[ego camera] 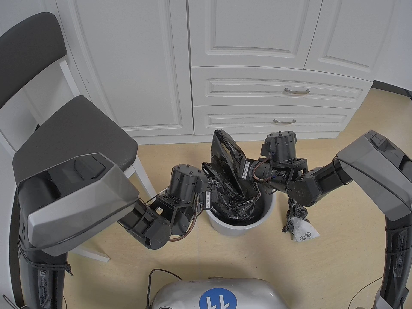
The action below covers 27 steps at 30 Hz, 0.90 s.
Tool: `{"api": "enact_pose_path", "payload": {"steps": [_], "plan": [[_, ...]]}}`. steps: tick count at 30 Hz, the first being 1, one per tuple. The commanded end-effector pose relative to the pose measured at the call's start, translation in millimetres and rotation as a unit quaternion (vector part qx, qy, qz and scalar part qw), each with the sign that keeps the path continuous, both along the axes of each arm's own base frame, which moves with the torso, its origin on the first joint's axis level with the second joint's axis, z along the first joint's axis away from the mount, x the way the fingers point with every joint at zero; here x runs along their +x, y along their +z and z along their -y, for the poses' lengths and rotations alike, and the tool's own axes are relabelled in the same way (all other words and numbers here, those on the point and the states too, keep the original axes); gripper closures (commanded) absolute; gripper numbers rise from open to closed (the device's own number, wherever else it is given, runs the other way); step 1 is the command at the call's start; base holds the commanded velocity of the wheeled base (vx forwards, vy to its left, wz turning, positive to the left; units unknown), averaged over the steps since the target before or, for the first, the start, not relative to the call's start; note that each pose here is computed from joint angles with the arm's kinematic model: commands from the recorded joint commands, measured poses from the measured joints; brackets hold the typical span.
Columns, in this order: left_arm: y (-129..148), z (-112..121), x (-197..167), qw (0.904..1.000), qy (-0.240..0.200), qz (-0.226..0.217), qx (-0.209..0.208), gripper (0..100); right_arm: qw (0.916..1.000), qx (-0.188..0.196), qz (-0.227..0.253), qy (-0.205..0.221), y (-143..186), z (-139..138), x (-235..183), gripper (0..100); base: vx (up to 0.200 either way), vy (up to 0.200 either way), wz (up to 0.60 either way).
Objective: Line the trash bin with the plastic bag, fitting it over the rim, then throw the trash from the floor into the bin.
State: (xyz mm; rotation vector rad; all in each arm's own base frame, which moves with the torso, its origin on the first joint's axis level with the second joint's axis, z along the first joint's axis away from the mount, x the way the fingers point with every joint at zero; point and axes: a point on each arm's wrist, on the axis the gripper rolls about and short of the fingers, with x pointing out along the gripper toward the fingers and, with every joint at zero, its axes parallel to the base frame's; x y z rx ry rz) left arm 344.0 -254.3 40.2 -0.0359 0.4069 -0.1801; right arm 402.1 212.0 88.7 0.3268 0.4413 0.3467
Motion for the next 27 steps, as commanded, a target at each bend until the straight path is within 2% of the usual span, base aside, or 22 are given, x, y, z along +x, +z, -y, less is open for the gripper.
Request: {"api": "enact_pose_path", "payload": {"steps": [1, 6, 11, 15, 24, 27], "plan": [[-20.5, 0.6, 5.1, 0.9999, 0.003, -0.013, 0.011, 0, 1.0000, 0.001, 0.004, 0.000, 3.4, -1.1, -0.8, 100, 0.000, 0.000, 0.00], [-32.5, 2.0, 21.6, 0.9998, 0.014, -0.009, 0.003, 0, 0.9999, 0.004, 0.009, -0.002, 8.8, -0.2, -2.3, 100, 0.000, 0.000, 0.00], [-32.0, 6.3, 35.9, 0.9986, 0.026, 0.024, -0.040, 0, 0.9999, 0.005, 0.011, -0.003, 12.1, 1.3, -3.6, 100, 0.000, 0.000, 0.00], [-27.2, 3.4, 36.5, 0.9973, 0.028, 0.042, -0.053, 0, 0.9999, 0.004, 0.010, -0.002, 11.3, 0.8, -4.3, 100, 0.000, 0.000, 0.00], [-21.2, -3.2, 31.9, 0.9974, 0.029, 0.040, -0.052, 0, 0.9999, 0.005, 0.010, -0.001, 11.3, 0.8, -4.3, 100, 0.000, 0.000, 0.00], [-15.3, -4.5, 28.1, 0.9964, 0.018, 0.051, -0.065, 0, 1.0000, 0.004, 0.009, -0.001, 10.3, 0.6, -3.9, 100, 0.000, 0.000, 0.00]]}}
